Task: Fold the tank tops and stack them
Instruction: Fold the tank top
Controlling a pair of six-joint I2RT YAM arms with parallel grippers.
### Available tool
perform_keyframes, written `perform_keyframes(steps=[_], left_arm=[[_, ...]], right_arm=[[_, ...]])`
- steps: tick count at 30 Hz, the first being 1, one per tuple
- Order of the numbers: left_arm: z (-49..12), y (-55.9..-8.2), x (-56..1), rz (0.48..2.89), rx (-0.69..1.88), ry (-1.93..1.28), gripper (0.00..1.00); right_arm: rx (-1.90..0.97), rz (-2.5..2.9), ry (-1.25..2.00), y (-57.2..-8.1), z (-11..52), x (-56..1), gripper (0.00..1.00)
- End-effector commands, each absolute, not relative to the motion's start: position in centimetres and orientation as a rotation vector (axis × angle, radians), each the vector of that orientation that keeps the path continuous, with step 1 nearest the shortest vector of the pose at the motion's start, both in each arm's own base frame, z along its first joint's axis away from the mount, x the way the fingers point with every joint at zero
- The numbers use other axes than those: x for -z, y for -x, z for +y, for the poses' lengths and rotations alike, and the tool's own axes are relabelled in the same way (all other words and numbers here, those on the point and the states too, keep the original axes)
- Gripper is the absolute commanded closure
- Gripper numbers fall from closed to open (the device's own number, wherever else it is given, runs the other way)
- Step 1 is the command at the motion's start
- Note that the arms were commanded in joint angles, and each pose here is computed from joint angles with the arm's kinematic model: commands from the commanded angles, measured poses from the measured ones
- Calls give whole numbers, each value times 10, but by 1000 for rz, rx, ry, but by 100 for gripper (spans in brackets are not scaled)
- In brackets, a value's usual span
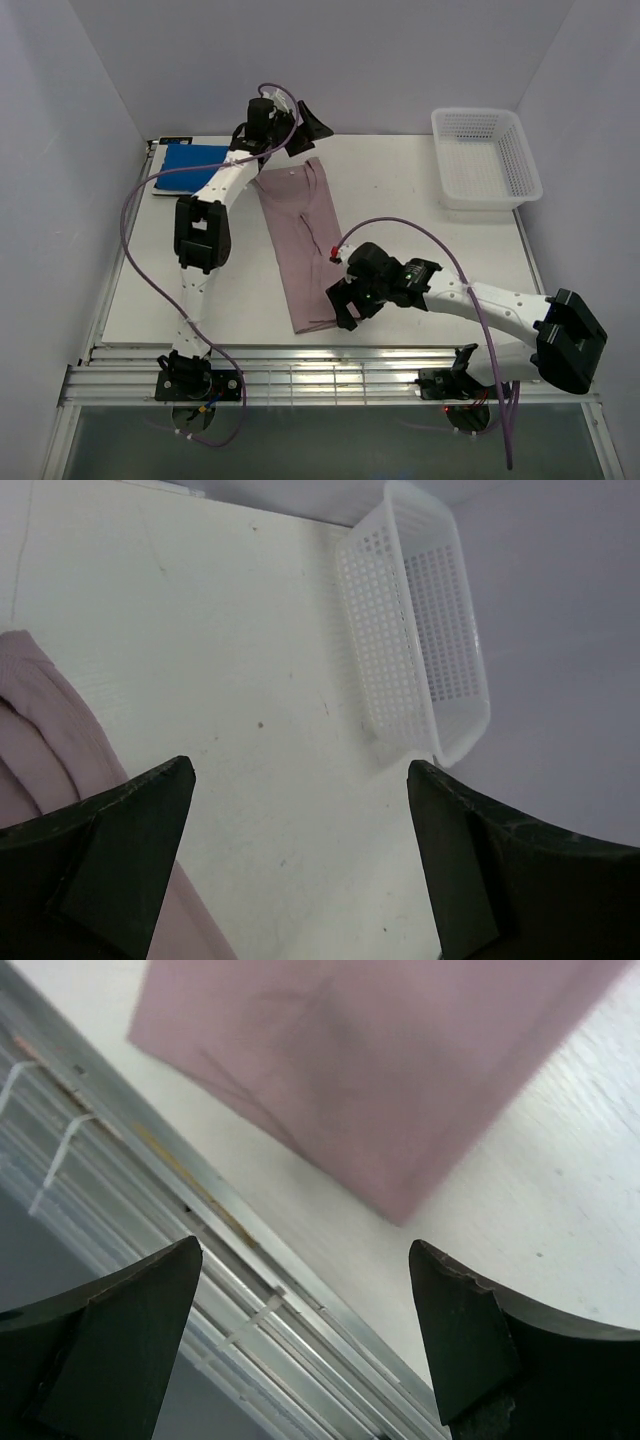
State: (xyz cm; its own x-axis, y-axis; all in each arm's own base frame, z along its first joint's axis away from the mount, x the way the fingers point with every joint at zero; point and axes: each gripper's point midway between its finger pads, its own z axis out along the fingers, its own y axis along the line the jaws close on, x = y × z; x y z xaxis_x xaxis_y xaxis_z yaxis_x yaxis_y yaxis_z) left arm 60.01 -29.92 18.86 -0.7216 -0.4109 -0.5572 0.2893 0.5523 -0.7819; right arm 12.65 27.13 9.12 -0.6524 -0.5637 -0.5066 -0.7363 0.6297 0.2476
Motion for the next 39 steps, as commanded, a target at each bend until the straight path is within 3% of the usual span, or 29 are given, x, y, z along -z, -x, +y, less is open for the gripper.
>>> perform_keyframes(steps=[1,3,4,6,7,9,10,18,21,23,26,30,39], left_arm=[[-289,-540,-309,1914,1156,-67,2],[-283,-517,-314,1930,1100,-42,2],[-280,-497,-280,2020,1084,-18,2],[-275,-453,-298,2008,1075,-8,2],[-265,-431,-249,2120,1016,78,2],[-261,-384,-247,2132,998,108,2],[-250,-357,-197,2245,955,223,2],[-237,-210,-113,2571,1012,398,2],[-235,-173,-86,2681,997,479,2],[-230,-164,-79,2703,971,506,2],[-223,-157,-62,2741,914,529,3],[-226,-145,-41,2845,840,501,19],[-225,-117,-6,2997,693,465,52]], right_arm=[[-661,2519,872,-144,254,-87,10],[-682,2532,792,-157,245,-85,10],[-728,2547,784,-154,244,-82,10],[-788,2546,710,-163,239,-82,10],[-848,2535,702,-160,241,-81,10],[-898,2523,672,-162,240,-82,10],[-936,2509,680,-161,243,-82,10],[-1016,2583,649,-153,239,-60,3],[-1043,2592,632,-151,241,-54,0],[-1088,2595,614,-148,244,-54,7],[-1068,2612,583,-149,242,-45,9],[-1013,2648,543,-154,239,-32,18],[-990,2679,513,-157,239,-24,27]])
